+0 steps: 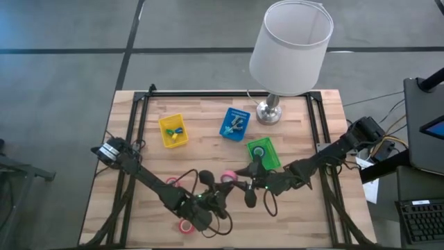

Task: Pick and place Stapler, Stapler remover, tape
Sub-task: Put the pink tape into the green basket

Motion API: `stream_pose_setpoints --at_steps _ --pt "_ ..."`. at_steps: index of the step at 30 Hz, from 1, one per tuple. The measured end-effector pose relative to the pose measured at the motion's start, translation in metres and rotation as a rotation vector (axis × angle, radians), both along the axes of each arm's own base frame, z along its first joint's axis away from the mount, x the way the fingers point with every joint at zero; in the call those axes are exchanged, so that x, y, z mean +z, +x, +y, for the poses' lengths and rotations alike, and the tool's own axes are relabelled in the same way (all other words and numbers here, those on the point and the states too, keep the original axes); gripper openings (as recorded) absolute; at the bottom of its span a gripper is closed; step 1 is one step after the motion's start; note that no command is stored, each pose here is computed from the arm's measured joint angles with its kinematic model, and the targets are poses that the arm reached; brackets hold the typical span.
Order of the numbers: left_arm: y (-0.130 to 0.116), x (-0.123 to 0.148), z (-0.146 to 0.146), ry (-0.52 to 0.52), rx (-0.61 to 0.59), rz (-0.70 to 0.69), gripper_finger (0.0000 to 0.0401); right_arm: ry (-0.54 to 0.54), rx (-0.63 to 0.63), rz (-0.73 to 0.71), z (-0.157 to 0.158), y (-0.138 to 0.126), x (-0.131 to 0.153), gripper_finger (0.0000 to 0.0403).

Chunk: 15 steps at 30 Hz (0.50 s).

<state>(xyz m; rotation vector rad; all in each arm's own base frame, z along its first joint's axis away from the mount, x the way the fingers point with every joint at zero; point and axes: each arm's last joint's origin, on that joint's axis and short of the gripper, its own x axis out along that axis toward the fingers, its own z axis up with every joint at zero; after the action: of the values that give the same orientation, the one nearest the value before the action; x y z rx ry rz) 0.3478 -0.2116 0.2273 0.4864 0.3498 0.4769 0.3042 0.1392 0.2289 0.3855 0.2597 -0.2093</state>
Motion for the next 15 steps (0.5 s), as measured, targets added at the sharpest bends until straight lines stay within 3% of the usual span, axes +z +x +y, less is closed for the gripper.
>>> stream_pose_setpoints --at_steps 9,15 --pt "0.0020 0.0030 0.0000 0.013 -0.013 -0.009 0.0051 0.001 0.004 0.000 0.0004 -0.0002 0.0003 0.0170" --pt "0.0039 0.0027 0.0026 0.002 -0.017 -0.008 0.0051 0.001 0.003 0.003 0.0003 -0.0003 -0.0001 0.0128"
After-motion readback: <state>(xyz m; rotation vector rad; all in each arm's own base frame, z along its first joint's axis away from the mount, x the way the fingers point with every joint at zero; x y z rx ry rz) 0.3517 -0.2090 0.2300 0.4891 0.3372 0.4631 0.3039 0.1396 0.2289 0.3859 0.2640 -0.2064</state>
